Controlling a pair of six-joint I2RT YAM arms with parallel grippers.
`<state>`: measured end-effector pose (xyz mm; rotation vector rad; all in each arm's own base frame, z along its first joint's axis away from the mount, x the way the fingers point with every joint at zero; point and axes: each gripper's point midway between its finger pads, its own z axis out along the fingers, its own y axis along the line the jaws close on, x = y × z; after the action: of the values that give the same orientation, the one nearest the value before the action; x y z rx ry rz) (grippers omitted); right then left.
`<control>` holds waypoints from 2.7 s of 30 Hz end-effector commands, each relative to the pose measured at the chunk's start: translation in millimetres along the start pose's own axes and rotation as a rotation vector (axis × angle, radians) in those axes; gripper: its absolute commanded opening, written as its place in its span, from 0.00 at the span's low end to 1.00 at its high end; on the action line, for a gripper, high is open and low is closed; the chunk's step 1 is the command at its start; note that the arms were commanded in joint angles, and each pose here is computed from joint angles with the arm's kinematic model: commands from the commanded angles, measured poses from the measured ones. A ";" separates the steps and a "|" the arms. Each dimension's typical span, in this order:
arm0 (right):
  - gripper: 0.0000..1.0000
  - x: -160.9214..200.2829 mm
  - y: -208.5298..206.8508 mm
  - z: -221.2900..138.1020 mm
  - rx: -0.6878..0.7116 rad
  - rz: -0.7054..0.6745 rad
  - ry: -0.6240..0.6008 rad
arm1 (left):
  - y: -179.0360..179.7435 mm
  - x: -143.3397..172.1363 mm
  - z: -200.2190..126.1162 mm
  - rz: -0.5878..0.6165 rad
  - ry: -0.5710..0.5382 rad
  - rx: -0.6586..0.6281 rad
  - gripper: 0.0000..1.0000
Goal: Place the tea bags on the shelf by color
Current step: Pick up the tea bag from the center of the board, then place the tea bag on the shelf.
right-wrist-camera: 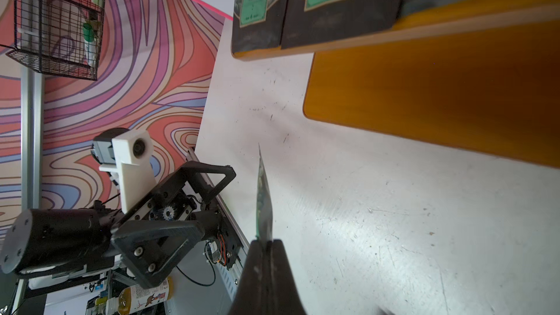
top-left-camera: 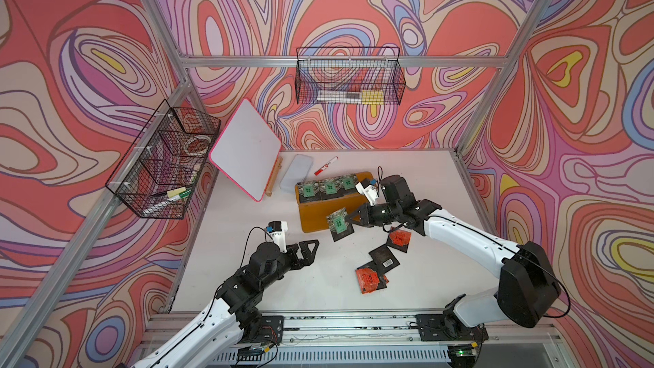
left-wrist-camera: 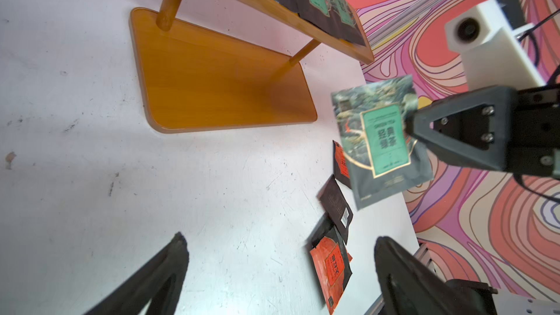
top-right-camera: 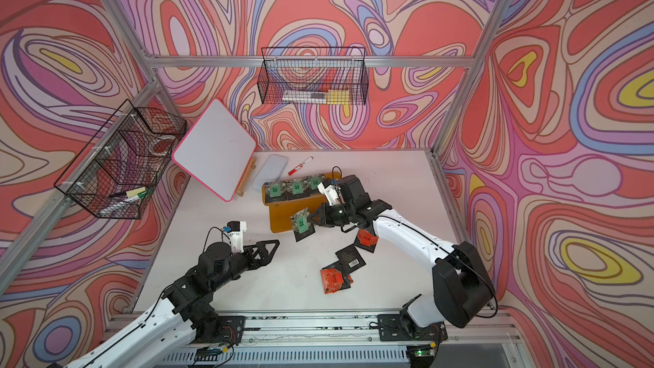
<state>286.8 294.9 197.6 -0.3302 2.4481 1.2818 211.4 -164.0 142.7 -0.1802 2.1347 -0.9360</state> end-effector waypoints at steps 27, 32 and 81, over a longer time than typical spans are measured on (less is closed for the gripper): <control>0.00 -128.4 -67.2 -105.9 -0.026 0.025 -0.169 | -4.4 -4.6 -11.4 0.065 -0.003 -0.008 0.99; 0.00 -136.8 -84.8 -104.0 -0.012 0.043 -0.155 | -4.2 -4.1 -10.8 0.062 -0.001 -0.008 0.99; 0.00 -150.1 -137.8 -58.0 -0.073 0.167 -0.039 | -1.2 -1.2 -3.4 0.050 0.000 -0.007 0.99</control>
<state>461.0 170.3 190.5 -0.1159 2.4394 1.4039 208.2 -161.0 143.2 -0.1362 2.1543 -0.8937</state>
